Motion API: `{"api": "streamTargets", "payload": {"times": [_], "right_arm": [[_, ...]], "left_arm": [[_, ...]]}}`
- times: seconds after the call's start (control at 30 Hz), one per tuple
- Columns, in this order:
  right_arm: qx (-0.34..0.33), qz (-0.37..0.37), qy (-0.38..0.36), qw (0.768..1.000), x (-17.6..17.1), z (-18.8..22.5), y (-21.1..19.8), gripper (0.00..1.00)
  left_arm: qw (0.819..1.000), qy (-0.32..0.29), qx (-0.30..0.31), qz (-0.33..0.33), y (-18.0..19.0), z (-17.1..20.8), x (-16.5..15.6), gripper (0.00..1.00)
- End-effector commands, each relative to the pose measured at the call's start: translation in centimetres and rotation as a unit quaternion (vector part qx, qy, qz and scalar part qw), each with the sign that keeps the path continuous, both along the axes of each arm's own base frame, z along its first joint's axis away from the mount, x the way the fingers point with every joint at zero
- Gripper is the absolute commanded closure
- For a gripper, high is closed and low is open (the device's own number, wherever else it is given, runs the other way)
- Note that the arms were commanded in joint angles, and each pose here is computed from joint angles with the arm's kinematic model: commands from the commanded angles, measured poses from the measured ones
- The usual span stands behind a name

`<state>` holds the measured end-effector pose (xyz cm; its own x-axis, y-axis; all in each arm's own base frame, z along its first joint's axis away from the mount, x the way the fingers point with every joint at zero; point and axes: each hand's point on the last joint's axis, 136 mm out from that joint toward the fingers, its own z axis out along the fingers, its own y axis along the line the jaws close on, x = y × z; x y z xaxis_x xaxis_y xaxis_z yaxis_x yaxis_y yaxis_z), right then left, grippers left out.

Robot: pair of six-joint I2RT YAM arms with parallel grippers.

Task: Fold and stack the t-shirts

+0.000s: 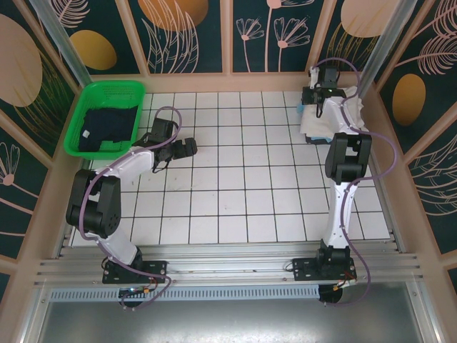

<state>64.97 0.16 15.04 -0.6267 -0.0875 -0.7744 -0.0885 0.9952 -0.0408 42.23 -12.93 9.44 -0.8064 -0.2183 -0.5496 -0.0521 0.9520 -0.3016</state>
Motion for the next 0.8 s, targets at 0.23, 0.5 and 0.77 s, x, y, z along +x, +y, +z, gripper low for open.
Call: {"api": "streamTargets", "payload": {"times": [0.23, 0.5, 0.77], "right_arm": [[0.034, -0.039, -0.043, 0.998, -1.7, 6.5, -0.9, 0.52], [0.093, -0.079, -0.101, 0.987, -7.6, 5.9, -0.8, 0.17], [0.067, -0.103, -0.235, 0.964, -17.9, 7.0, 0.4, 0.01]], "left_arm": [[1.000, 0.006, 0.009, 0.000, 0.4, -0.1, 0.3, 0.02], [0.997, -0.063, 0.006, 0.034, 1.5, 3.9, 0.8, 0.02], [0.964, -0.218, 0.036, 0.144, 6.5, 10.2, -0.7, 0.01]]}}
